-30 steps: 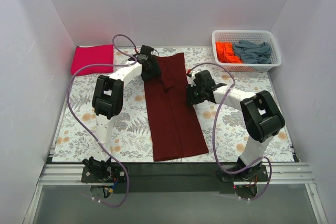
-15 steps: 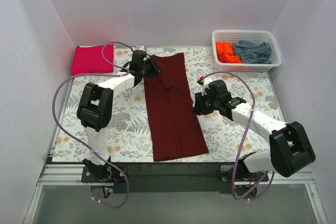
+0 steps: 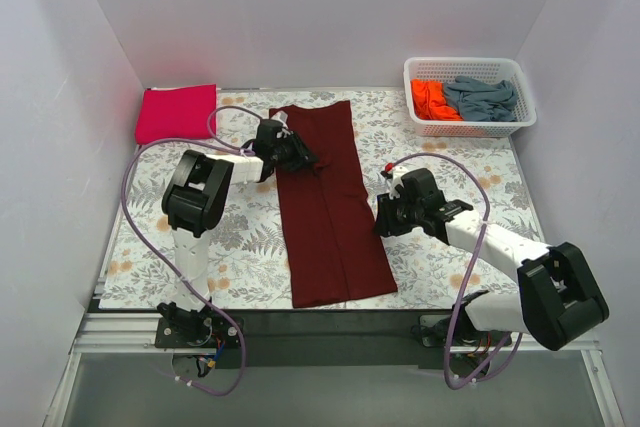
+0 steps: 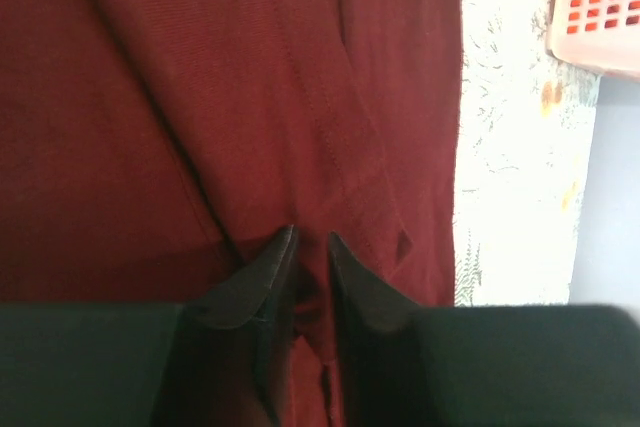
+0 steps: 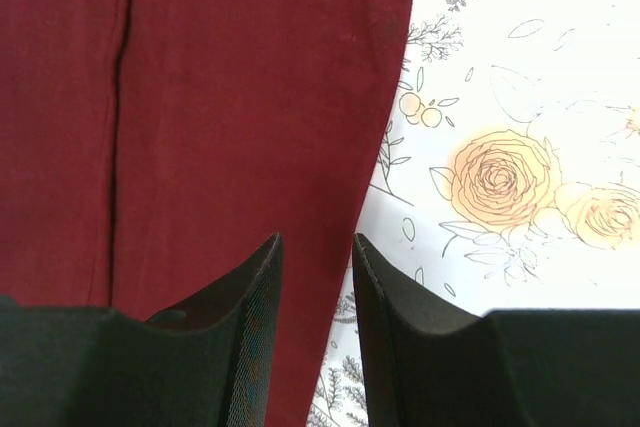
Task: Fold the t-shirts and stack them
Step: Fold the tshirt
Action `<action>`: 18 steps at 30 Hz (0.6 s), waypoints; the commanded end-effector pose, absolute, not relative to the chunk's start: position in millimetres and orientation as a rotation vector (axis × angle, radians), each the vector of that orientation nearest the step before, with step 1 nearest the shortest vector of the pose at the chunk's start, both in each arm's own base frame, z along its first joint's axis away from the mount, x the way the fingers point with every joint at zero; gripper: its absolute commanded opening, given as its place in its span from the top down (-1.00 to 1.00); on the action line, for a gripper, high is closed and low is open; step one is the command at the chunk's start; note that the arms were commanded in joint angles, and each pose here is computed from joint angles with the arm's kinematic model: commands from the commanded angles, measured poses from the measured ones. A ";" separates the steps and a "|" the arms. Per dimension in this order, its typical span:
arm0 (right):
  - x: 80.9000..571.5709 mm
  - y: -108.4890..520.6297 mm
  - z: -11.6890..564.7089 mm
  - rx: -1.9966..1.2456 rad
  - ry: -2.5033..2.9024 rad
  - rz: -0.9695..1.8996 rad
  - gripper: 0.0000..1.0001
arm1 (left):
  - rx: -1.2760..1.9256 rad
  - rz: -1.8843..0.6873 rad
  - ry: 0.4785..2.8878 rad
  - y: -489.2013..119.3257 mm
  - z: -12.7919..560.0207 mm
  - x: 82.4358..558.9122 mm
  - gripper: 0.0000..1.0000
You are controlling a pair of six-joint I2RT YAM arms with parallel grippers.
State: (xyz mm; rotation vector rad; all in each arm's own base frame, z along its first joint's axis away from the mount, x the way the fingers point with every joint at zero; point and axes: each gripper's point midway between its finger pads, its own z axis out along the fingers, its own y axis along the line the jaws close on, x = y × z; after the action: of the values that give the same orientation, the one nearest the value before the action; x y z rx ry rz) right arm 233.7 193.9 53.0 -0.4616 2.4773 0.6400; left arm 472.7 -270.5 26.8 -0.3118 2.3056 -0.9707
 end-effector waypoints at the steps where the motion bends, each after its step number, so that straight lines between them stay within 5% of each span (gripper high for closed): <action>1: 236.4 193.5 70.5 -0.443 2.424 0.646 0.19 | -0.278 -0.880 2.300 -258.1 42.5 473.2 0.51; 7: 212.3 173.6 67.4 -0.415 2.574 0.562 0.16 | -0.290 -0.809 2.237 -242.5 129.3 463.9 -0.01; 11: 188.2 164.0 62.9 -0.374 2.677 0.526 0.10 | -0.328 -0.754 2.314 -229.2 140.1 410.8 -0.51; 18: 156.8 152.6 62.8 -0.298 2.748 0.479 0.01 | -0.412 -0.496 2.540 -180.8 109.6 271.8 -0.67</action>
State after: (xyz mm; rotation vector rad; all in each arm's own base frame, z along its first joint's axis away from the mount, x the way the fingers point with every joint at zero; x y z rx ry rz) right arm 171.1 160.1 59.7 -0.3707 2.6971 0.5086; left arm 336.5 -211.8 153.2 -0.3426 2.3270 -0.7190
